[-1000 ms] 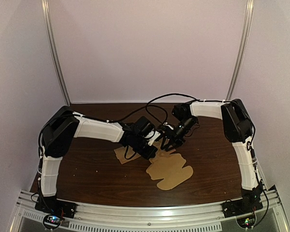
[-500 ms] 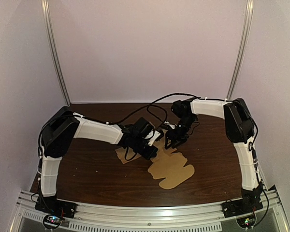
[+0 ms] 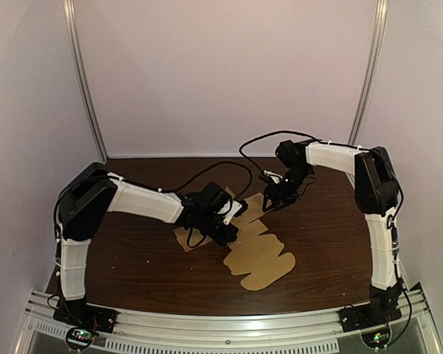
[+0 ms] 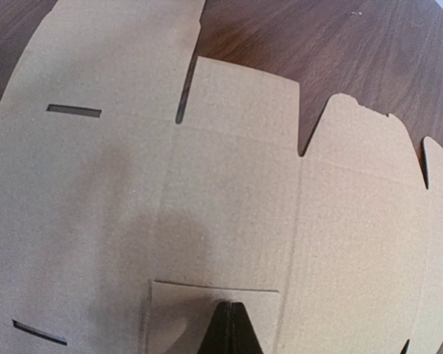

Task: Fold the paper box

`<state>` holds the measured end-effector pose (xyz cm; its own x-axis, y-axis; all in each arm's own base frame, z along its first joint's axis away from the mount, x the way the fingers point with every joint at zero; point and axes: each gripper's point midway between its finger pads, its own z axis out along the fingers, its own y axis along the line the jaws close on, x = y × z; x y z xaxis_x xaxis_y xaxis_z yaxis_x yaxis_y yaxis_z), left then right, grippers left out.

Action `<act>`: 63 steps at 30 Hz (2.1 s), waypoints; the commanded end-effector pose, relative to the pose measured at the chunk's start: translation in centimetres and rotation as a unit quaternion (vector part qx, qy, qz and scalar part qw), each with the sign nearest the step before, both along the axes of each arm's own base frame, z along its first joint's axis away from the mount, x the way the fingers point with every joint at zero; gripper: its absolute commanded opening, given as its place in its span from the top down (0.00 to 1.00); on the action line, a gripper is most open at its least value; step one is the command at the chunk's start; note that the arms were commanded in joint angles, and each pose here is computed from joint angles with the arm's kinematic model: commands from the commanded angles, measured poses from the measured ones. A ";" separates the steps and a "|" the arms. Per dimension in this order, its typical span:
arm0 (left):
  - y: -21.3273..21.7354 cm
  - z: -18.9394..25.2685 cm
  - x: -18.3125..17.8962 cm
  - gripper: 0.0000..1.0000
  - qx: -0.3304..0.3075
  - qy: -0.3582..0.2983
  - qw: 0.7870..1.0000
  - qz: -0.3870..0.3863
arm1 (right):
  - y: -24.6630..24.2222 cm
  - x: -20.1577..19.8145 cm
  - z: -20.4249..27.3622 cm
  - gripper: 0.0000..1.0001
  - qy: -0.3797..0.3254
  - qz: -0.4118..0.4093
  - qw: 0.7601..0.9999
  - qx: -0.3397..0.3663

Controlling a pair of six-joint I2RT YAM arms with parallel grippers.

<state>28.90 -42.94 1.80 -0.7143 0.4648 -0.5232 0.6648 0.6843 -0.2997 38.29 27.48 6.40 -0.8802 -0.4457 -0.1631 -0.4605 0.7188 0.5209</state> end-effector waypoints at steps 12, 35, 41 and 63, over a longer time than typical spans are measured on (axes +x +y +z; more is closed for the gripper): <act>3.8 -4.0 -2.4 1.00 0.072 0.056 0.996 0.023 | 1.9 -2.8 -3.0 0.38 0.001 0.026 0.998 -0.052; 3.2 -3.8 -2.0 1.00 0.062 0.055 0.996 0.032 | 7.1 -6.4 -3.8 0.36 0.061 0.056 0.997 -0.003; 3.3 -4.1 -2.0 1.00 0.064 0.057 0.996 0.032 | 8.5 -6.9 -0.8 0.38 0.072 0.057 0.994 0.055; 3.8 -4.2 -2.5 1.00 0.065 0.054 0.996 0.025 | -1.0 9.0 2.4 0.37 -0.103 -0.052 0.993 -0.014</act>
<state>28.56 -42.36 1.83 -0.7492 0.4202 -0.5120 0.6226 0.7104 -0.3281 44.97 29.21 12.28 -0.8651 -0.3452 -0.3640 -0.4953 0.7024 0.5111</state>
